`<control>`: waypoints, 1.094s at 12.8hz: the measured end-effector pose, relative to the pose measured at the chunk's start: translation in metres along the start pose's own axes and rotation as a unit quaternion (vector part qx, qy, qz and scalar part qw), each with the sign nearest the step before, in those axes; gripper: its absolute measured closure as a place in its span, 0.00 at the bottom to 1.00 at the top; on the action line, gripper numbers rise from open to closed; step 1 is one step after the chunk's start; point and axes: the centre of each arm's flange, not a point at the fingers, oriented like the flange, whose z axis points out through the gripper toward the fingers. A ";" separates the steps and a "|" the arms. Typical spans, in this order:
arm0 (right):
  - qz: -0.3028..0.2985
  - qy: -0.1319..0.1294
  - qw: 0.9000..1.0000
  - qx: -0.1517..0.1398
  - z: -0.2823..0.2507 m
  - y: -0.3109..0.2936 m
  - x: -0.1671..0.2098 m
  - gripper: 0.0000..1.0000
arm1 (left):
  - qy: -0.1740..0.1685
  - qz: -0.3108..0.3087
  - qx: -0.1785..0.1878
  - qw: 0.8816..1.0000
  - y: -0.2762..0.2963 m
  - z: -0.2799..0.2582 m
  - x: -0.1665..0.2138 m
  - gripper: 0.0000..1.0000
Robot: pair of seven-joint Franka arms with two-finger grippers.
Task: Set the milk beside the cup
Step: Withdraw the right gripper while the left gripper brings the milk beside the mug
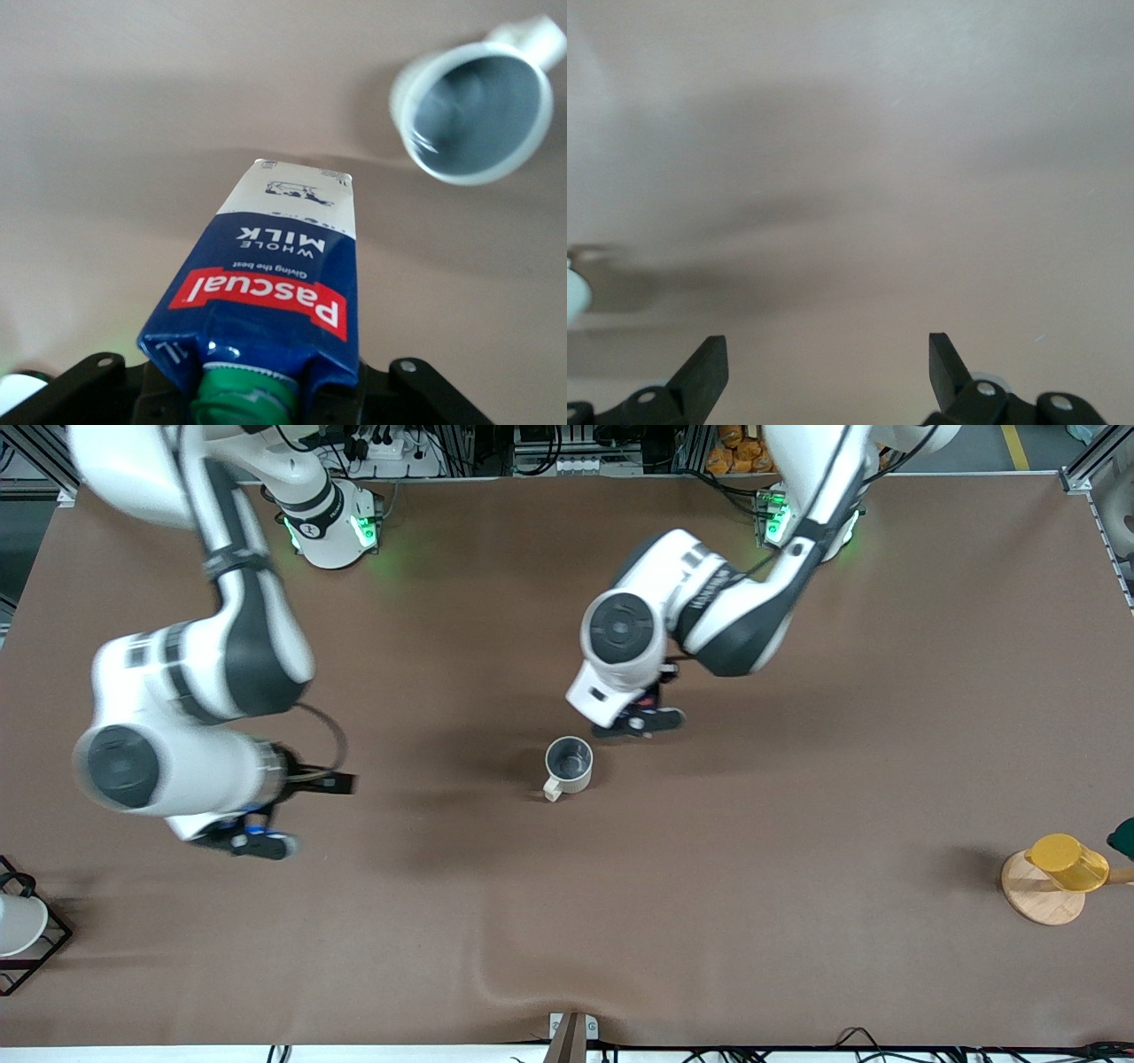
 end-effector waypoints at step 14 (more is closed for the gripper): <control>-0.121 0.083 0.988 0.054 -0.097 0.231 -0.087 0.00 | 0.032 -0.005 -0.039 0.999 0.063 0.043 -0.004 0.68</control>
